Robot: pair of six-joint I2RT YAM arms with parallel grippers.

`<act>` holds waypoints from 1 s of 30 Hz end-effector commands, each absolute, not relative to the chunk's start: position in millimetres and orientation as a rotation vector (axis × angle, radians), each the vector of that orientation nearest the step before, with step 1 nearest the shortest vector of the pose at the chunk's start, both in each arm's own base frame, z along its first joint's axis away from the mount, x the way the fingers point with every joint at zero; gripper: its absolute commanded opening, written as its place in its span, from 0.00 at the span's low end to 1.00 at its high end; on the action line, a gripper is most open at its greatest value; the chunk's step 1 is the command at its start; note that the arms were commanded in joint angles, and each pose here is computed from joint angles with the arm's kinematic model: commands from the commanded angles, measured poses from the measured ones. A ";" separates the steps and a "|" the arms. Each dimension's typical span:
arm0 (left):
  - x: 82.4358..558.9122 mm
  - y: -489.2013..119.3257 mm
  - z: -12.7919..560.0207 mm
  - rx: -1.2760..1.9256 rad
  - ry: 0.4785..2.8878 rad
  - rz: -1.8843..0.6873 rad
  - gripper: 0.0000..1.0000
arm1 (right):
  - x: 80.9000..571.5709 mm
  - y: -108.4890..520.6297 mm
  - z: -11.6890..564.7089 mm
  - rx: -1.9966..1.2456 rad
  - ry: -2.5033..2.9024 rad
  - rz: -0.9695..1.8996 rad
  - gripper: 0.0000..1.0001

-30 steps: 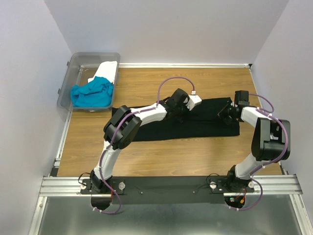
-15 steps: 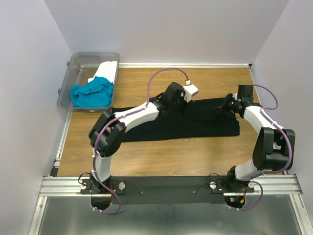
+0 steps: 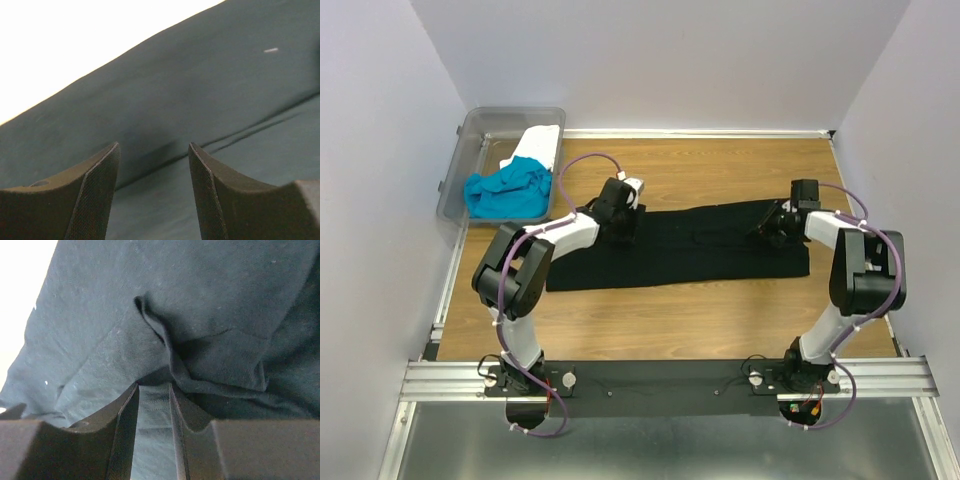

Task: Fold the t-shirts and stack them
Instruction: Fold the tshirt

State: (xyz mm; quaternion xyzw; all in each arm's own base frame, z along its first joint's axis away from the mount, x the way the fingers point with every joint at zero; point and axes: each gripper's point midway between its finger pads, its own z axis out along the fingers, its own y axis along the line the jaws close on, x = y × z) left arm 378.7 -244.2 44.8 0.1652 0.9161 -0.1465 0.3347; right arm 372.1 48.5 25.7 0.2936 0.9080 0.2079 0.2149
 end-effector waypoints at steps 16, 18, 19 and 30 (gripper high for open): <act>360.4 -222.9 84.4 0.409 2.340 -0.408 0.68 | 563.4 -8.2 22.6 0.432 2.381 0.222 0.59; 363.2 -214.7 88.4 0.407 2.321 -0.348 0.68 | 573.0 6.8 57.6 0.401 2.318 0.297 0.64; 366.6 -208.3 87.4 0.392 2.320 -0.303 0.67 | 572.8 14.4 69.7 0.383 2.302 0.314 0.66; 389.1 -198.5 38.3 0.298 2.455 -0.193 0.66 | 509.7 143.7 94.7 0.382 2.253 0.716 0.68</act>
